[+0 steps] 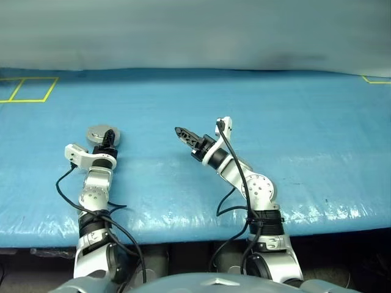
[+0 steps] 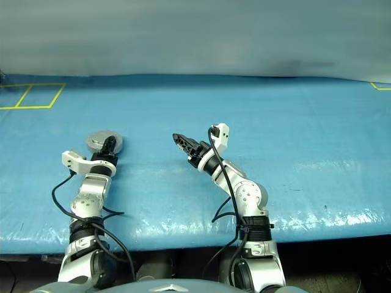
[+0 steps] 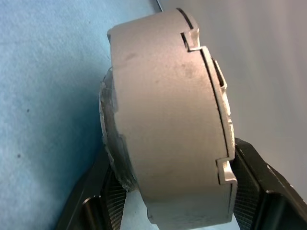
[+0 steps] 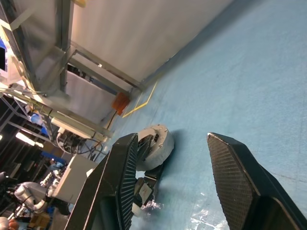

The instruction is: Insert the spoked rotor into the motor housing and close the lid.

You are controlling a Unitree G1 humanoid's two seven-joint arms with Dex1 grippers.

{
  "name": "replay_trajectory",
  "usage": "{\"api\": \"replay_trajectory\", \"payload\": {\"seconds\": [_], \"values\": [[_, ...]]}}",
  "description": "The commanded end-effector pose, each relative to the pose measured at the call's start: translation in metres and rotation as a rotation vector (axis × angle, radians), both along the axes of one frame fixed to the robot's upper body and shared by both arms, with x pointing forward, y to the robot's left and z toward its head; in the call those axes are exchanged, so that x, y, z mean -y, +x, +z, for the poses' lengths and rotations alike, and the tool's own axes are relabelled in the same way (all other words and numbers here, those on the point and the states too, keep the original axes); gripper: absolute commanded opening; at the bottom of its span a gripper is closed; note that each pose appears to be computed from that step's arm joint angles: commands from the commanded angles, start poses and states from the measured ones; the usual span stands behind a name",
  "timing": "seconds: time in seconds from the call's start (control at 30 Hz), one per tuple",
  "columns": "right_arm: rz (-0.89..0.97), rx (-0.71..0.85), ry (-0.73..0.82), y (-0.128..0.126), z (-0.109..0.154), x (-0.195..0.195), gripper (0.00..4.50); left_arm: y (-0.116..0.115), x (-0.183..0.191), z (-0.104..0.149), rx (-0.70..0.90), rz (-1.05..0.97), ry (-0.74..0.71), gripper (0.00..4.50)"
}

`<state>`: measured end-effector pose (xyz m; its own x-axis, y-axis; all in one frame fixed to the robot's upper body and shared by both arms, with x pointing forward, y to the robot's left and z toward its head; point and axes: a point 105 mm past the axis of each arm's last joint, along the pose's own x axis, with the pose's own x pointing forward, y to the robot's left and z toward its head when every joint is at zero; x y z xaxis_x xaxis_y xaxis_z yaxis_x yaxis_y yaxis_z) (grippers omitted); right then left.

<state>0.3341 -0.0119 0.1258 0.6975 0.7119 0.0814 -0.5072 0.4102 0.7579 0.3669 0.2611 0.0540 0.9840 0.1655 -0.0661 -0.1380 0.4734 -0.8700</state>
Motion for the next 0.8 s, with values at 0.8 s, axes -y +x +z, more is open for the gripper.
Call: {"api": "replay_trajectory", "payload": {"seconds": [0.8], "values": [[-0.08,0.473,-0.361,0.0,0.012,0.012,2.46,-0.077,0.032,0.084,0.346,-0.222,0.712,4.47]]}}
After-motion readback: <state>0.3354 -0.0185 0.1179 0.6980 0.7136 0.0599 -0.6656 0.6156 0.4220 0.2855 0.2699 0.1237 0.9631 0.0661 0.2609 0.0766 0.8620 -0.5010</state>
